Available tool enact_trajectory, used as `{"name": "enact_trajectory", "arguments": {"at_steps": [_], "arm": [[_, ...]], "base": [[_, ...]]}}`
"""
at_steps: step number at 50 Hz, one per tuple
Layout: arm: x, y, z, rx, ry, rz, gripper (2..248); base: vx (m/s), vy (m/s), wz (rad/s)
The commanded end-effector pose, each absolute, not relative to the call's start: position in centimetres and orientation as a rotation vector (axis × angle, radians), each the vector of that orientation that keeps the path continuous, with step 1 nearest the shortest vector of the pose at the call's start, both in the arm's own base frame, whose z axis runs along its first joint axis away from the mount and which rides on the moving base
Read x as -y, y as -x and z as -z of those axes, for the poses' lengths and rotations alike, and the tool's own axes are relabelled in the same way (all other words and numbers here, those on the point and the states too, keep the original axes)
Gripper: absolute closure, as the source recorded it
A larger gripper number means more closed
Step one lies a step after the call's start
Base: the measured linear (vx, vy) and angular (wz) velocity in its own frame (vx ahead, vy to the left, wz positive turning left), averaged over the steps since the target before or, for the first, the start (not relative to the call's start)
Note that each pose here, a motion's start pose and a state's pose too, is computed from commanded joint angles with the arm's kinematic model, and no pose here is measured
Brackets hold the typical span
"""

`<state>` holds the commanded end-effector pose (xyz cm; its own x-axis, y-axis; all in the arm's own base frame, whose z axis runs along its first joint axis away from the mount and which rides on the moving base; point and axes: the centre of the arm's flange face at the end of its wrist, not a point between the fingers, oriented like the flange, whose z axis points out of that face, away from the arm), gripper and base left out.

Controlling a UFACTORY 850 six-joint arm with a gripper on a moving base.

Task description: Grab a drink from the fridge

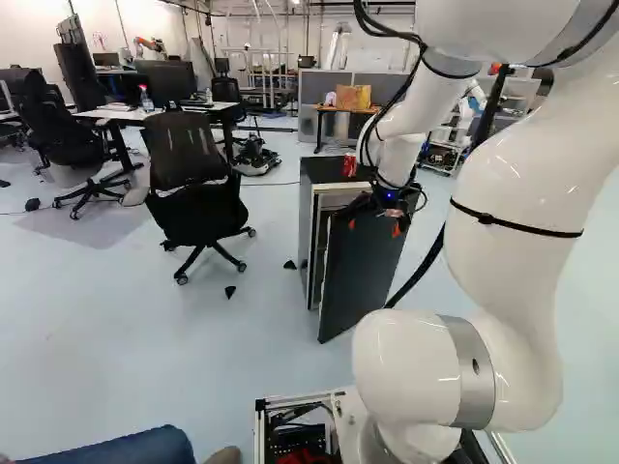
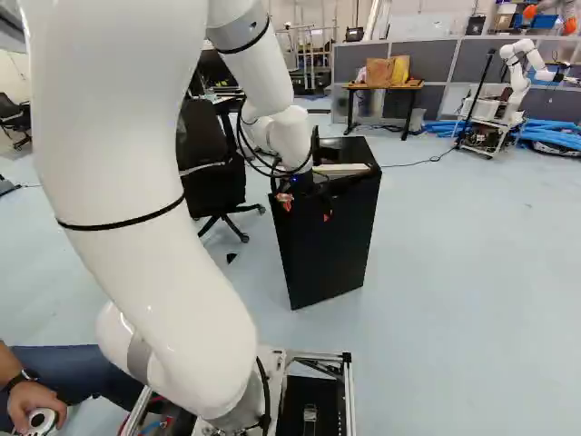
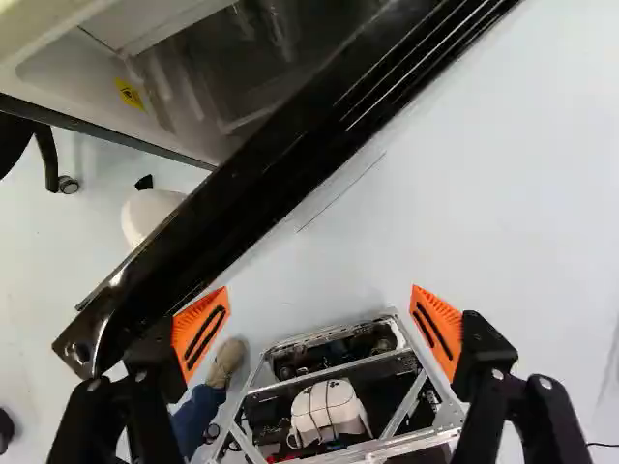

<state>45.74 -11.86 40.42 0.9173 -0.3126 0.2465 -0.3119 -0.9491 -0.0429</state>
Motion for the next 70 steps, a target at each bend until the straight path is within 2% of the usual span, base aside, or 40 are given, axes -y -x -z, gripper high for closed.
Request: {"name": "enact_trajectory", "arguments": {"at_steps": [70], "arm": [[7.7, -55.1, -40.4, -0.216, 3.118, 0.487, 3]], "base": [[0.0, 0.0, 0.0]]}}
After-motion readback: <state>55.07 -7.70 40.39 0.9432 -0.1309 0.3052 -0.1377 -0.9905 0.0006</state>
